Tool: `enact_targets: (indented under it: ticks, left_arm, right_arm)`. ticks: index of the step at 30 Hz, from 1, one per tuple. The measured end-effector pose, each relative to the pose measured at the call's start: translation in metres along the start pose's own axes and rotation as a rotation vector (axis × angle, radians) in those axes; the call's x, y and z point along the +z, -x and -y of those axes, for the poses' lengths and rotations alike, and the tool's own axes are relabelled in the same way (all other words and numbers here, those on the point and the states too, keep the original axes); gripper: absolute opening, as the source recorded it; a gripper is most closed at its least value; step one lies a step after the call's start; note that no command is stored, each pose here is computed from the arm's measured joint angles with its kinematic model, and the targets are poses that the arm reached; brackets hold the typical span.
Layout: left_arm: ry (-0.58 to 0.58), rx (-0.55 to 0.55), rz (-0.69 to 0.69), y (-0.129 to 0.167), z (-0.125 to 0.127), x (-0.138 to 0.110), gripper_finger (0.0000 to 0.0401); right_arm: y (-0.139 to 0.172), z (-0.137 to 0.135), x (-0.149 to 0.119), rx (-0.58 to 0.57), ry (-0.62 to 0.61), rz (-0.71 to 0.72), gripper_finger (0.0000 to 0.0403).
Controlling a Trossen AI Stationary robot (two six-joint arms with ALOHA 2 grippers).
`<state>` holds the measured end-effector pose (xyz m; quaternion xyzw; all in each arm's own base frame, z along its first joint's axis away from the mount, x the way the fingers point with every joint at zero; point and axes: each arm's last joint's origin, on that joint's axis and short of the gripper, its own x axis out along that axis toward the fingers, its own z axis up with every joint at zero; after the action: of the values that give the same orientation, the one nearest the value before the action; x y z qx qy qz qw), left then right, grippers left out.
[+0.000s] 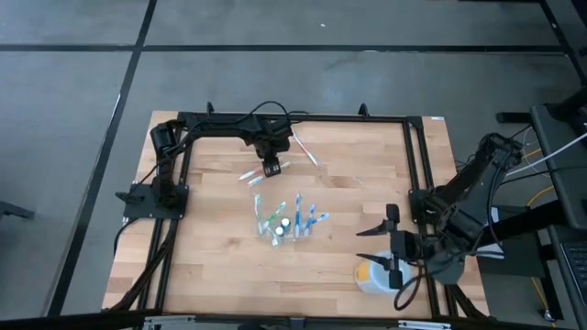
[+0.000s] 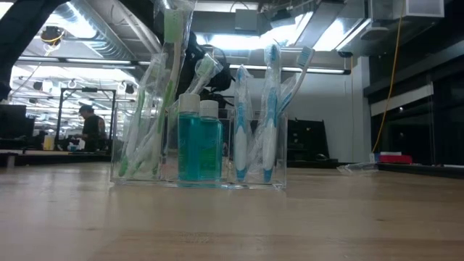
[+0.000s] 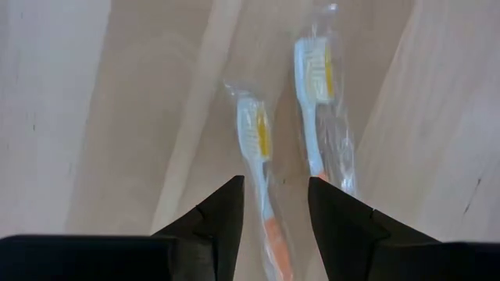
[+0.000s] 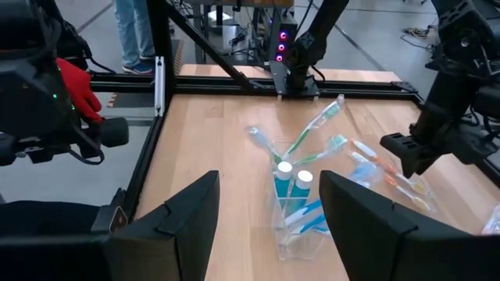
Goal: Pick & Place toothbrushing station
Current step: Put the orange toothbrush into the transparent organizer
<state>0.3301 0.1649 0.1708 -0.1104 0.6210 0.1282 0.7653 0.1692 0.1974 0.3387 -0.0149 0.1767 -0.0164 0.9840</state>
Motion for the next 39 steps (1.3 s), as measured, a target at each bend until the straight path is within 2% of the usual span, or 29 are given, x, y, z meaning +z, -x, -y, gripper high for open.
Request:
enact_targets:
  ticks: [14,22,25,30,39]
  left_arm:
    - [0.029,0.019,0.0,-0.003,-0.005,0.0,0.0135]
    - [0.055,0.044,-0.019,-0.021,-0.008,-0.015,0.0123]
    - [0.054,0.069,-0.004,-0.023,-0.009,-0.015,0.0097]
    - [0.052,0.066,0.077,-0.023,-0.01,-0.007,0.0011]
    - [0.05,0.154,0.132,-0.011,-0.012,-0.004,0.0002]
  right_arm:
    - [0.006,-0.015,-0.01,-0.013,0.019,0.008,0.0224]
    - [0.007,-0.015,-0.011,-0.013,0.02,0.011,0.0224]
    - [0.007,-0.015,-0.01,-0.026,0.022,0.017,0.0224]
    - [0.007,-0.014,-0.01,-0.036,0.02,0.023,0.0224]
    - [0.007,-0.014,-0.01,-0.037,-0.011,0.022,0.0224]
